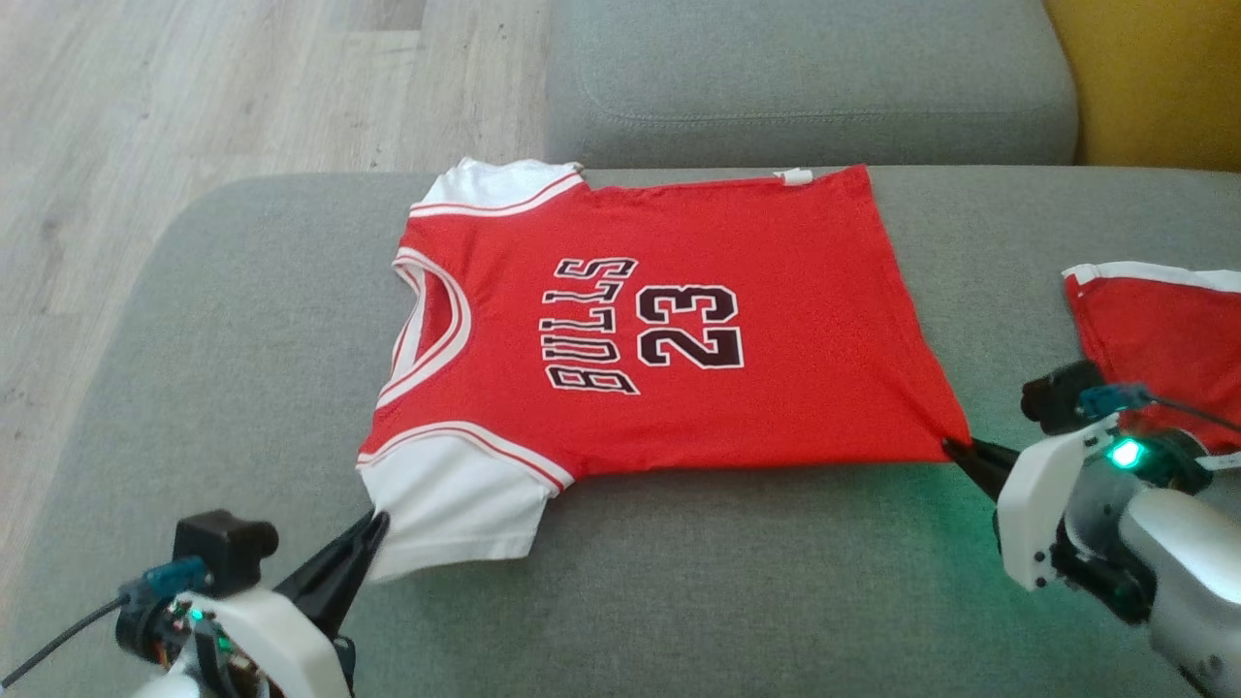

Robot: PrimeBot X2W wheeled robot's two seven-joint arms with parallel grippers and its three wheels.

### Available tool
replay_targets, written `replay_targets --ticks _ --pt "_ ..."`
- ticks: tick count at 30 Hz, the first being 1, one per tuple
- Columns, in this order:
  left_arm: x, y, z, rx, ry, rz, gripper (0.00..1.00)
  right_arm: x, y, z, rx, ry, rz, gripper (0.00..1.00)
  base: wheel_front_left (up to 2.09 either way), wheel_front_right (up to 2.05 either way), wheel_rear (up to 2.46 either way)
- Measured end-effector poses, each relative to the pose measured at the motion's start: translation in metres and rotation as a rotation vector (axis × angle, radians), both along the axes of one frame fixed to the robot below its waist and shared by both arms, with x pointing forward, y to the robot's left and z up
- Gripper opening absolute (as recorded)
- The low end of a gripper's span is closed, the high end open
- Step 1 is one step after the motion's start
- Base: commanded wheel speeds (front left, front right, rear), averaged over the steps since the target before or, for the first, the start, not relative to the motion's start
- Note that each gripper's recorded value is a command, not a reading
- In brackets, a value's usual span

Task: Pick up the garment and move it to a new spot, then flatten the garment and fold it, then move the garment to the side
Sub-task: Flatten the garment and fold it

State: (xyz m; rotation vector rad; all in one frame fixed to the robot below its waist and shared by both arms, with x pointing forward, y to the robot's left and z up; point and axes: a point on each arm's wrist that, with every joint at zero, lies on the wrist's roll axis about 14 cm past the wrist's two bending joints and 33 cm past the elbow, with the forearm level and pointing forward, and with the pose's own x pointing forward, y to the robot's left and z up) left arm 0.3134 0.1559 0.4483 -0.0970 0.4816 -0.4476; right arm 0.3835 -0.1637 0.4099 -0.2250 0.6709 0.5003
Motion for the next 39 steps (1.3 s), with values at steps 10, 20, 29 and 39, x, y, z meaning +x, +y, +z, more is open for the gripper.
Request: replay_targets --ticks 10,20,29,39 --pt "0.027 0.006 0.016 0.072 -0.055 0.004 0.00 0.009 -0.002 0.004 0.027 0.018 -0.019 0.00 0.00 0.00 0.00" --pt "0.086 0.020 0.014 0.152 -0.017 0.015 0.00 0.047 0.005 0.009 0.087 0.046 -0.087 0.00 0.00 0.00 0.00" --pt "0.138 0.022 0.006 0.204 -0.004 0.022 0.00 0.078 0.012 0.003 0.095 0.069 -0.099 0.00 0.00 0.00 0.00" --pt "0.188 0.024 -0.007 0.285 -0.006 0.009 0.00 0.107 0.011 -0.012 0.068 0.077 -0.114 0.00 0.00 0.00 0.00"
